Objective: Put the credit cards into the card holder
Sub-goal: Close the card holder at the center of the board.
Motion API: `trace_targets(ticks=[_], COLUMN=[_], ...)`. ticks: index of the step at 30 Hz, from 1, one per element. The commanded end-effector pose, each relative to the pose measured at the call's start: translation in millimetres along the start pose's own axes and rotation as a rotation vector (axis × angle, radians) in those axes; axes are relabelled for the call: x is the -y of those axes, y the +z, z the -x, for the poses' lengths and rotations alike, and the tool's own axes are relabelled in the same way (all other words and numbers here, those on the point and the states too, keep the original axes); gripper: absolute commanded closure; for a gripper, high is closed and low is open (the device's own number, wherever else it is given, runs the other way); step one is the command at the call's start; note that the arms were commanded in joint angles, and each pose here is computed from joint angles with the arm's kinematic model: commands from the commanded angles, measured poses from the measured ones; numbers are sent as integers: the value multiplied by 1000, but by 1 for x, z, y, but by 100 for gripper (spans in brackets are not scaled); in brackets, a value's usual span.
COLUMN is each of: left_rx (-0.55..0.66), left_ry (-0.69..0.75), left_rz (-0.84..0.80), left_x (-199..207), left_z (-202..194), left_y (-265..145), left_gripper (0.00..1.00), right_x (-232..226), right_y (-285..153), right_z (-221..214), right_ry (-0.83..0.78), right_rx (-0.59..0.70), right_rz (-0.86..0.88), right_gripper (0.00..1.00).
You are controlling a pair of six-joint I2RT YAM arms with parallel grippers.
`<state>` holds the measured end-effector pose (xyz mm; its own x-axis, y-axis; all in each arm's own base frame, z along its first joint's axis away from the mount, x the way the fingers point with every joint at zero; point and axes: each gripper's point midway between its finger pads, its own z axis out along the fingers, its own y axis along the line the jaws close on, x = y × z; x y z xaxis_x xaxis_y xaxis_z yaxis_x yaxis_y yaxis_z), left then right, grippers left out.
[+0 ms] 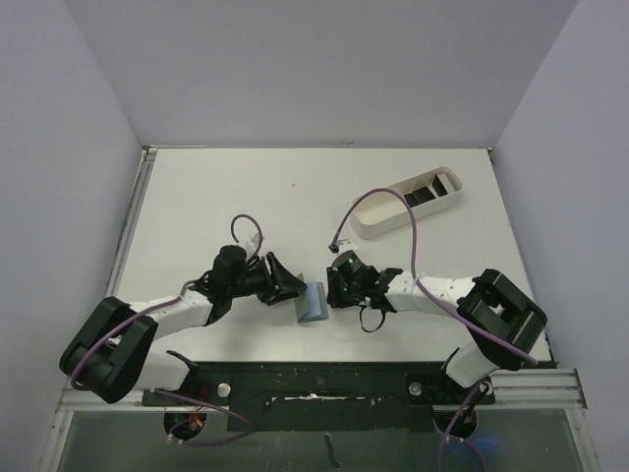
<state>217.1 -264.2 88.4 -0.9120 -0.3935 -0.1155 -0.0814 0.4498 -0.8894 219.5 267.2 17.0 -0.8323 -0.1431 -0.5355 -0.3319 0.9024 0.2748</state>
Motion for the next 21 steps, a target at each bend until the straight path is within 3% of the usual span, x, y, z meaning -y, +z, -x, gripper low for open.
trace_targets(ticks=[1, 14, 21], left_rx=[0, -20, -69], left_ry=[90, 144, 164], left_rz=[-77, 64, 144], left_x=[26, 1, -19], left_z=[8, 10, 3], left_y=[7, 23, 37], left_gripper=[56, 64, 67], right_x=[-10, -7, -3], right_y=[-13, -37, -48], right_z=[16, 31, 37], right_ry=[15, 28, 56], right_rx=[63, 140, 186], right_rz=[26, 25, 14], right_gripper=[77, 76, 68])
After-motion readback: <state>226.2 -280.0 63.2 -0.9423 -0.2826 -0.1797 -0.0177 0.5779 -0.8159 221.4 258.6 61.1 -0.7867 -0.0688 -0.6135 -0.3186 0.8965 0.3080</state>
